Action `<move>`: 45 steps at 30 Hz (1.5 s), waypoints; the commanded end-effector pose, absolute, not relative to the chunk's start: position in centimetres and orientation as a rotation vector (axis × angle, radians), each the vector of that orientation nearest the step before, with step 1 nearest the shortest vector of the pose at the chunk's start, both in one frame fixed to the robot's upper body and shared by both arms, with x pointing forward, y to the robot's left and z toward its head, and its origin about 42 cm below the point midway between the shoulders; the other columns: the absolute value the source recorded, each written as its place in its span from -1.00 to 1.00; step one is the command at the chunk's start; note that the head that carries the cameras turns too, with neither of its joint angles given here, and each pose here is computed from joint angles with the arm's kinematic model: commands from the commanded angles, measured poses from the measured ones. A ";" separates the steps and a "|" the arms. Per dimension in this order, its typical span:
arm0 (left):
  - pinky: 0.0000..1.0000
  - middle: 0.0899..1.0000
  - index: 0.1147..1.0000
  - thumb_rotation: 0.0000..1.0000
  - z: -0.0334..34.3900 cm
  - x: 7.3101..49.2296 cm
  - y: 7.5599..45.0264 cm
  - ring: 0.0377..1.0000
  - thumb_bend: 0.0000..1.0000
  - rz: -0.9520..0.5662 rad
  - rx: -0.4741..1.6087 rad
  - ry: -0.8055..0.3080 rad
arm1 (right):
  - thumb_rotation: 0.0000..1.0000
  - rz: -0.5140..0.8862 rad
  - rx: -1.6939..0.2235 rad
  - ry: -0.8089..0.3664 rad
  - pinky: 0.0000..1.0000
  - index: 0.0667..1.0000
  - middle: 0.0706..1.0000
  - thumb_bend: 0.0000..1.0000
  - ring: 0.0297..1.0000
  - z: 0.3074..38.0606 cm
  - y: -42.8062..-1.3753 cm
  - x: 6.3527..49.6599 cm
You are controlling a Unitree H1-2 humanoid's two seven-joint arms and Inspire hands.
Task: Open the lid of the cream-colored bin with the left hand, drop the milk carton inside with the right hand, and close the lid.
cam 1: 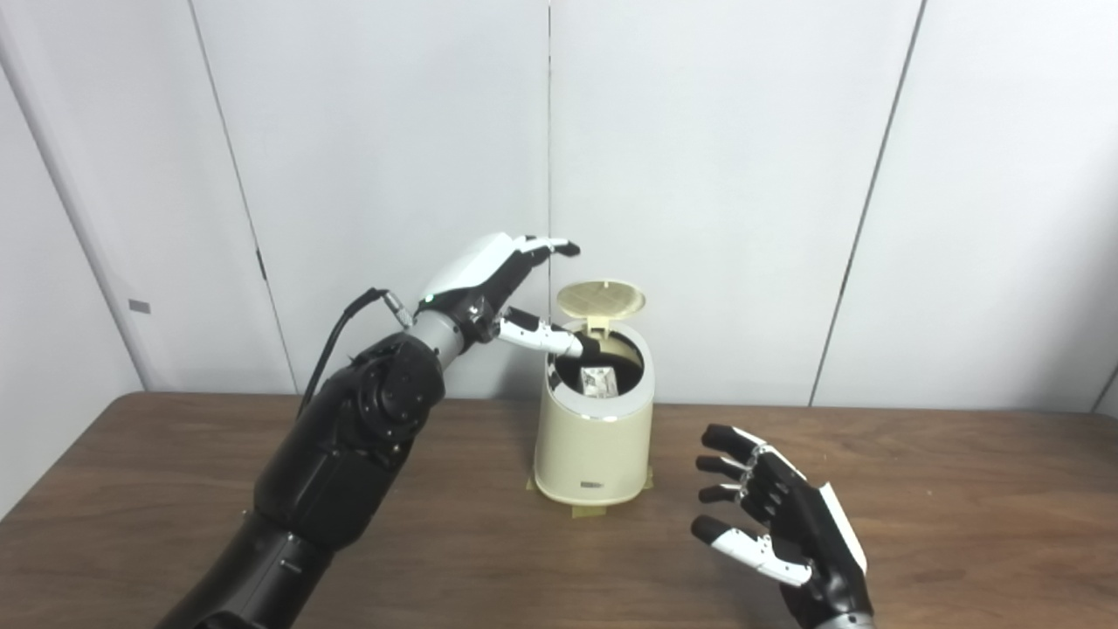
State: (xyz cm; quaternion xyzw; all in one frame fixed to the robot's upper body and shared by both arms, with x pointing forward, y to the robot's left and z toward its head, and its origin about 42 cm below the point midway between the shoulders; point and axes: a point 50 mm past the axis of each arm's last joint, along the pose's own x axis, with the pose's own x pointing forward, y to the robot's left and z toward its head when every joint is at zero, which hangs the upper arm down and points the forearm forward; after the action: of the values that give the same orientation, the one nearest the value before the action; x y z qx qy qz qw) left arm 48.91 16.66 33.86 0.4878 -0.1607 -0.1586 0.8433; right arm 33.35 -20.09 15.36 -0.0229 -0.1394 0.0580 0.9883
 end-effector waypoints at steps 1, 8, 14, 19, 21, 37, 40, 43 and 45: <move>1.00 0.83 0.69 -0.19 38.0 49.2 16.1 1.00 0.96 -0.322 1.060 -0.446 | -0.35 0.113 -0.054 -0.357 0.13 0.48 0.57 0.42 0.45 17.5 -19.7 34.2; 1.00 0.88 0.71 -0.20 37.7 48.9 15.9 1.00 0.97 -0.383 1.107 -0.456 | -0.33 0.083 -0.071 -0.343 0.11 0.46 0.56 0.45 0.44 17.5 -19.3 34.3; 1.00 0.89 0.73 -0.21 37.5 48.8 15.8 1.00 0.94 -0.417 1.093 -0.463 | -0.34 0.089 -0.082 -0.337 0.12 0.48 0.55 0.42 0.42 17.4 -19.0 34.4; 1.00 0.91 0.78 -0.19 37.5 48.6 15.5 1.00 0.93 -0.450 1.082 -0.485 | -0.35 0.093 -0.078 -0.323 0.11 0.47 0.55 0.43 0.41 17.4 -18.9 34.3; 0.99 0.93 0.82 -0.18 37.4 48.5 15.5 1.00 0.91 -0.461 1.080 -0.494 | -0.34 0.095 -0.079 -0.317 0.12 0.48 0.57 0.45 0.43 17.4 -18.8 34.3; 1.00 0.92 0.87 -0.19 37.1 47.0 15.9 1.00 0.87 -0.488 1.297 -0.575 | -0.33 0.094 -0.096 -0.290 0.13 0.49 0.57 0.52 0.44 17.7 -18.4 34.4; 1.00 0.90 0.85 -0.13 36.9 46.8 15.9 1.00 0.88 -0.475 1.397 -0.598 | -0.33 0.094 -0.093 -0.292 0.10 0.49 0.56 0.52 0.43 17.8 -18.3 34.3; 1.00 0.86 0.79 -0.16 36.7 46.6 15.8 1.00 0.90 -0.455 1.485 -0.607 | -0.33 0.091 -0.090 -0.292 0.09 0.48 0.56 0.53 0.43 17.9 -18.3 34.3; 1.00 0.83 0.77 -0.17 36.5 46.5 15.8 1.00 0.89 -0.453 1.529 -0.594 | -0.34 0.091 -0.085 -0.292 0.10 0.48 0.56 0.53 0.43 17.9 -18.3 34.2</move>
State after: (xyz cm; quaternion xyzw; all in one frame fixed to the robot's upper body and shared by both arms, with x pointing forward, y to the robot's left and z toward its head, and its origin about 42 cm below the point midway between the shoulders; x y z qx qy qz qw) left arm 46.57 15.58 33.85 0.6577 -0.2351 -0.2299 0.6777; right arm 33.59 -18.78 15.51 -0.0515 -0.1012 0.0460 0.9925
